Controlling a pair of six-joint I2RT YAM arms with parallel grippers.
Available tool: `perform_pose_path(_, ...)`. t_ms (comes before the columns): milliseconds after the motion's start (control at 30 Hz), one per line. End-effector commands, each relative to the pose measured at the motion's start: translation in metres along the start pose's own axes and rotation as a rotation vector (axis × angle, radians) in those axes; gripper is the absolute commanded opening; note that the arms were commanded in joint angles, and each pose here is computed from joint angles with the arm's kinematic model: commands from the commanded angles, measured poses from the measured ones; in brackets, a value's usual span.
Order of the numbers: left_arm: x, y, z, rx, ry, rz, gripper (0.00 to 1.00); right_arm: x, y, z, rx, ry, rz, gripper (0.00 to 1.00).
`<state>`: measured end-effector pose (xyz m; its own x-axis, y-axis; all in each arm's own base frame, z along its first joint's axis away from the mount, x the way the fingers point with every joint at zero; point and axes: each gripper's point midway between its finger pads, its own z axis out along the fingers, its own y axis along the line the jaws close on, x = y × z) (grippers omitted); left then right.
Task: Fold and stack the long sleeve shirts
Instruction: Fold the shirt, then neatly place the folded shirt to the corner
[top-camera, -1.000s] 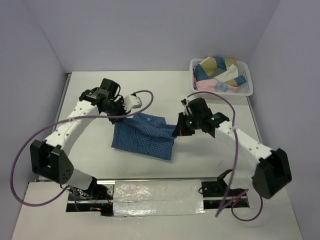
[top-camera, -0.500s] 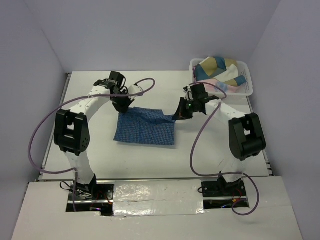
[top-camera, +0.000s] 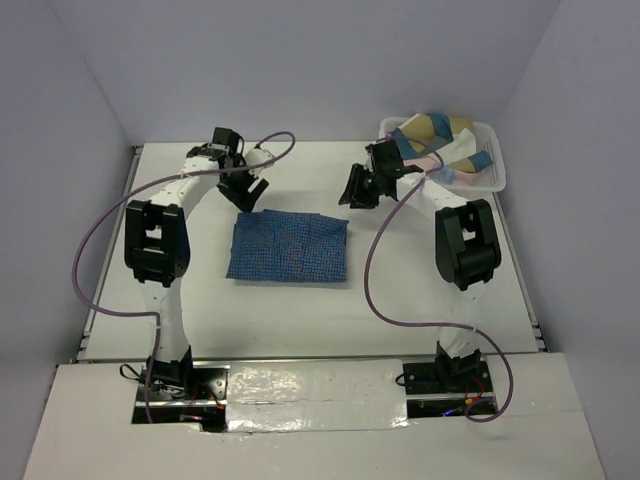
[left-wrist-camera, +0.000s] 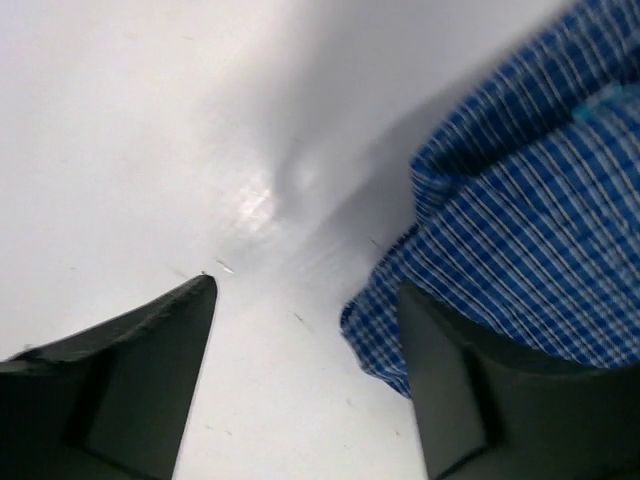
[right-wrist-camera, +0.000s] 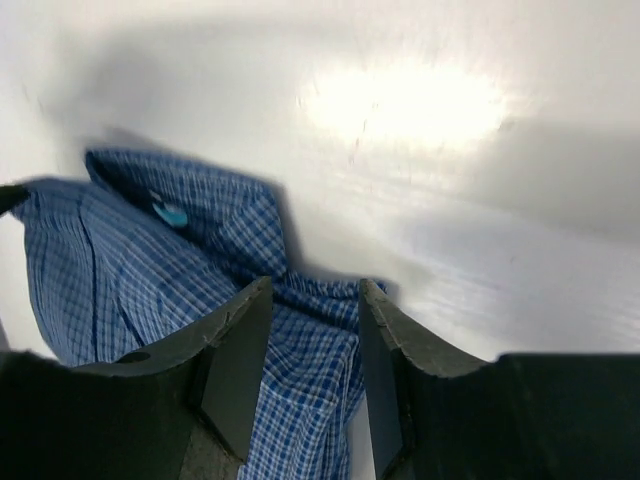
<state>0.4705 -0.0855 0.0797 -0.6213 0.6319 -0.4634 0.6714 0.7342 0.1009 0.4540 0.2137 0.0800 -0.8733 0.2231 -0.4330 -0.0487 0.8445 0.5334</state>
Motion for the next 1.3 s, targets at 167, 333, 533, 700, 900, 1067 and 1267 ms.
perform_pose_path(167, -0.033, 0.038, -0.067, -0.1, -0.195, -0.135, 0.99, -0.067, 0.042, -0.08, 0.182, -0.348, -0.212, 0.5)
perform_pose_path(333, -0.039, -0.04, -0.104, -0.054, -0.303, -0.002, 0.95, 0.011, 0.076, -0.084, 0.12, -0.304, -0.294, 0.49)
perform_pose_path(533, -0.007, -0.131, -0.067, 0.168, -0.187, 0.097, 0.86, 0.084, 0.069, -0.05, 0.042, -0.121, -0.154, 0.47)
perform_pose_path(700, 0.026, -0.124, -0.029, 0.122, -0.06, 0.067, 0.87, 0.118, 0.053, -0.017, 0.049, -0.007, -0.099, 0.47)
perform_pose_path(900, 0.043, -0.121, 0.0, 0.114, 0.002, 0.056, 0.87, 0.125, 0.046, 0.009, 0.069, 0.043, -0.092, 0.46)
perform_pose_path(1067, 0.07, -0.112, 0.002, 0.097, 0.045, 0.031, 0.89, 0.142, 0.047, 0.014, 0.098, 0.067, -0.13, 0.46)
perform_pose_path(1267, 0.137, -0.074, -0.01, 0.043, 0.092, -0.116, 0.89, 0.179, 0.092, 0.028, 0.009, 0.135, -0.179, 0.46)
